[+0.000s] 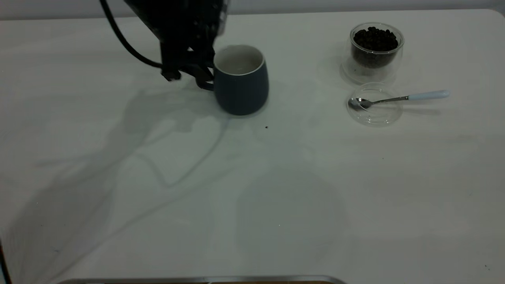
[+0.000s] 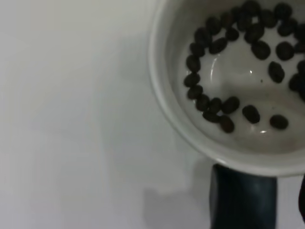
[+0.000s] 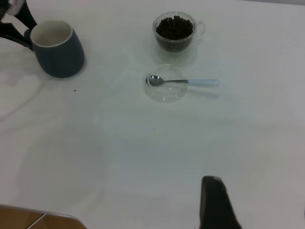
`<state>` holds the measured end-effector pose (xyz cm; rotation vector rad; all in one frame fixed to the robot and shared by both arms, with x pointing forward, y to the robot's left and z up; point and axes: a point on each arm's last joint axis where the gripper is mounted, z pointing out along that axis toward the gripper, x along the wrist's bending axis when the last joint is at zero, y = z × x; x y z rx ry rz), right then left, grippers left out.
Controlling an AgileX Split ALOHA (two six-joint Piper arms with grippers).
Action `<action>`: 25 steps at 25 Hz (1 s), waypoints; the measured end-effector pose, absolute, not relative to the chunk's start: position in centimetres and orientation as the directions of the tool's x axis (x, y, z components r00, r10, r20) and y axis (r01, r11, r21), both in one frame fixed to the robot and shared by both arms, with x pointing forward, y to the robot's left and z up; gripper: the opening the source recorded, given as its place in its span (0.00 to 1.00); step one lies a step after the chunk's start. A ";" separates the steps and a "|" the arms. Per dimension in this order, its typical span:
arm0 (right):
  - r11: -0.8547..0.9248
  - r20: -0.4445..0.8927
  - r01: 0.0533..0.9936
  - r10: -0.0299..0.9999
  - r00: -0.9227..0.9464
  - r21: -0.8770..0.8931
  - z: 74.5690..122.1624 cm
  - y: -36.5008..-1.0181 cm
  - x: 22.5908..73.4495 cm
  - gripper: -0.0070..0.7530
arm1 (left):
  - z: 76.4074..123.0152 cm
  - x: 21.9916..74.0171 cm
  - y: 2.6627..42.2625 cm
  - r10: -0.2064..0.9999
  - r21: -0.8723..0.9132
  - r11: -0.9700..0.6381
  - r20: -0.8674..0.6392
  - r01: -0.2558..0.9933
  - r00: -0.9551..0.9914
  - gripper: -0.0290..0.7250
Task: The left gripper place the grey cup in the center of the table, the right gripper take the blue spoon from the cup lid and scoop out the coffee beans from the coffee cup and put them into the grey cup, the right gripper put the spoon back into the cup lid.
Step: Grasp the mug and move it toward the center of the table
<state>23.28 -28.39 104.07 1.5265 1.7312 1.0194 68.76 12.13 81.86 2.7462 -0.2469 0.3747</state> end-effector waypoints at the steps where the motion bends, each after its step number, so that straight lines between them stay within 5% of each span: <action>1: 0.040 0.046 0.519 0.988 -0.151 0.854 104.1 -28.4 23.3 0.64 | 81.5 68.7 11.9 -0.125 0.322 -0.921 0.288 -0.219 0.949 0.57; 25: 0.040 0.045 0.519 0.988 -0.150 0.854 104.1 -28.4 23.3 0.64 | 82.5 68.0 10.3 -0.117 0.353 -0.911 0.276 -0.214 0.954 0.49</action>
